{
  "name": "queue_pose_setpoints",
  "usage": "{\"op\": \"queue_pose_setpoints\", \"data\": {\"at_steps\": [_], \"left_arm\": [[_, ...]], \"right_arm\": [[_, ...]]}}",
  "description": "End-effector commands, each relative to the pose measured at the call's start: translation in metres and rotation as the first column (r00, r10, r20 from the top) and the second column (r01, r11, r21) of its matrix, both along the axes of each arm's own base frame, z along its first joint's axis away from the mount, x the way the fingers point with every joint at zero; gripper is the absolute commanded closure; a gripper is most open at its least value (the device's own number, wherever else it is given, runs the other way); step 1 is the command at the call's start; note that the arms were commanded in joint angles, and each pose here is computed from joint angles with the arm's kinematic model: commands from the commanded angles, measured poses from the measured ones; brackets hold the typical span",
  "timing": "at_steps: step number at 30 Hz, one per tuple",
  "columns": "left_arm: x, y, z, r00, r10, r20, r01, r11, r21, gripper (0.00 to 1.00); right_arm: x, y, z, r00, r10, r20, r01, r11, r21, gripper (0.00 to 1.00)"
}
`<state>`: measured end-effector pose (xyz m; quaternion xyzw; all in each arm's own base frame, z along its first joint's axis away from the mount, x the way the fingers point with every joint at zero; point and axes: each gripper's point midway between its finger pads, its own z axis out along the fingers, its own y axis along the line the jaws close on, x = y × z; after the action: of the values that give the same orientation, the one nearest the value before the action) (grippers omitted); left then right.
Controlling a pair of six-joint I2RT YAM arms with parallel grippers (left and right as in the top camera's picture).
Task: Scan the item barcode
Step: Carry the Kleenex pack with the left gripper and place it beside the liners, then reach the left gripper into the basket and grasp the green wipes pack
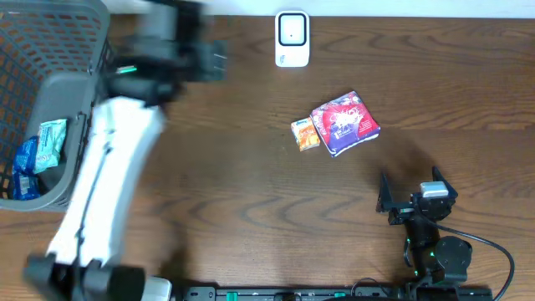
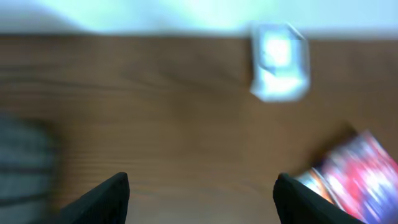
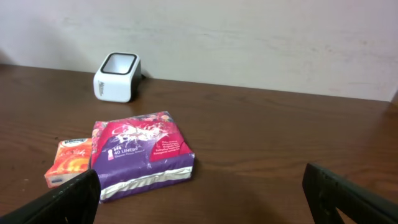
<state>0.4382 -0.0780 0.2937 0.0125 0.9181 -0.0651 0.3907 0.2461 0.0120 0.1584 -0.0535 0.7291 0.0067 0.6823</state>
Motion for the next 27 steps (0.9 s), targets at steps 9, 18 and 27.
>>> {"op": "queue_pose_setpoints", "data": {"at_steps": [9,18,27], "left_arm": [[-0.065,0.279,0.032,0.715,0.69,0.114,-0.698,0.695,0.172,0.25],[-0.099,0.349,-0.073,0.534,0.842,-0.078,-0.751,0.514,0.414,0.25],[-0.099,0.356,-0.162,0.481,0.839,-0.254,-0.656,0.537,0.53,0.25]], "right_arm": [[0.0,0.0,0.0,1.0,0.002,0.001,-0.002,1.0,-0.012,0.01],[0.0,0.0,0.0,1.0,0.002,0.001,-0.002,1.0,-0.012,0.01],[0.0,0.0,0.0,1.0,0.002,0.001,-0.002,1.0,-0.012,0.01]]}}
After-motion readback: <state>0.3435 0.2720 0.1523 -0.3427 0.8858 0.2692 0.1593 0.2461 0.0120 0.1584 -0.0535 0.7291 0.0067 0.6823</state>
